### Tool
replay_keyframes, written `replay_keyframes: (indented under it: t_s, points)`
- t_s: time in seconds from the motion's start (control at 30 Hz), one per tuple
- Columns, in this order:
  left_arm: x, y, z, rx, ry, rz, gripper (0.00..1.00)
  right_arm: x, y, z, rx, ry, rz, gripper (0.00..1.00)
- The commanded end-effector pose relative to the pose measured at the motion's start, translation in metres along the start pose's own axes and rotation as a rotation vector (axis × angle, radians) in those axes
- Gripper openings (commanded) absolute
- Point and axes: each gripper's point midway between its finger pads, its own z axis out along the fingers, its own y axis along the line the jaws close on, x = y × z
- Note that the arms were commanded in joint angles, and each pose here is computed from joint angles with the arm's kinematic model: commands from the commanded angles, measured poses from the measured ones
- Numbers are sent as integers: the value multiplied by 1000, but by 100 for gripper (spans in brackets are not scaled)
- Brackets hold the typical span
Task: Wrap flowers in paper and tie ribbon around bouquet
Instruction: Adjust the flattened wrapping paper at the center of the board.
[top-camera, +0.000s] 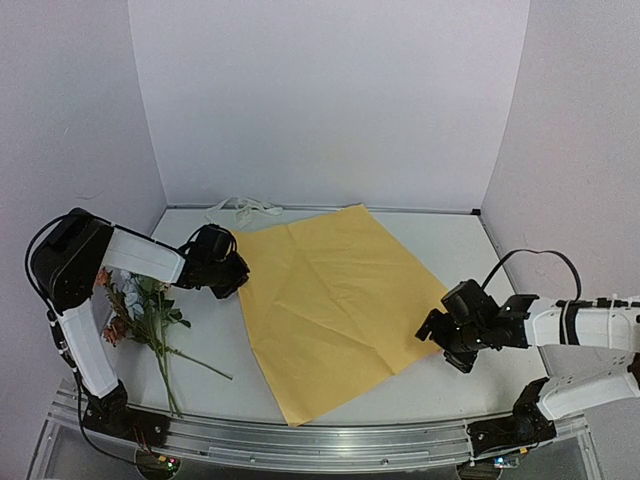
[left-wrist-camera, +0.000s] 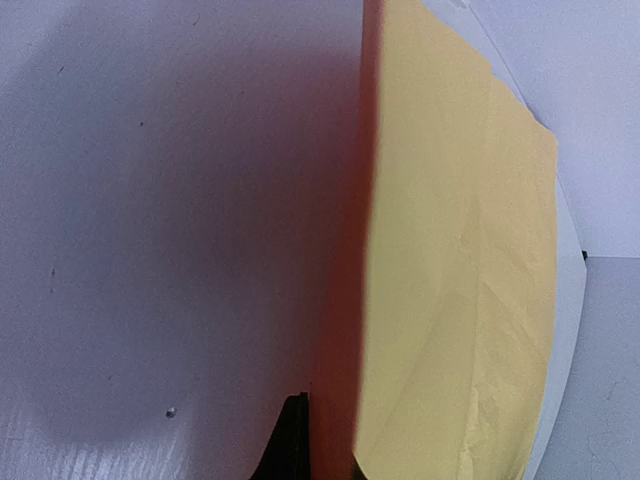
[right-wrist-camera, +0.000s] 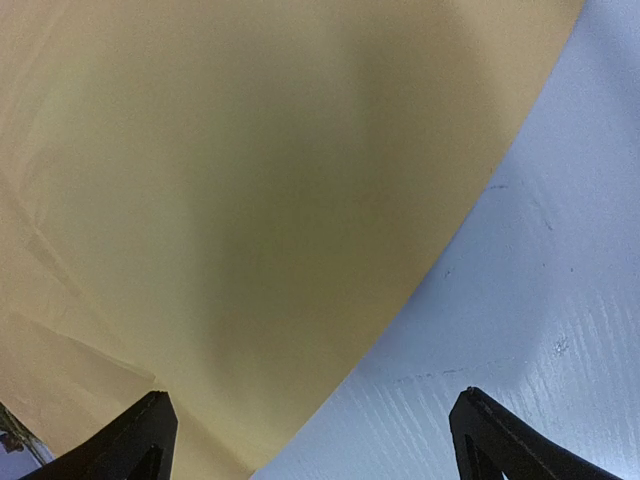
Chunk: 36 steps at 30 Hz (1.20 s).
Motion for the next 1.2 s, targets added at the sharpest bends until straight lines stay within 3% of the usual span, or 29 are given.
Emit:
replay_keyframes:
  t_s: [0.0,0.2,0.37,0.6,0.83,1.07,1.17]
  points:
    - [-6,-18,-18,48,-45,-39,0,8,14,2,-125,-44,124,98]
    - [5,-18,-23,55,-24,-7,0,15,13,8,-273,-106,242,95]
    - [13,-13,-24,57,-5,6,0,8,17,9,-346,-163,260,79]
    - [21,-10,-27,58,29,20,0,7,14,16,-348,-187,270,65]
    - [32,-20,-35,93,93,56,1,-10,25,0,-376,-272,230,41]
    - [37,-33,-49,129,141,90,2,-23,40,-13,-339,-311,139,2]
    - [47,-36,-57,149,176,110,1,-32,46,-17,-298,-312,72,0]
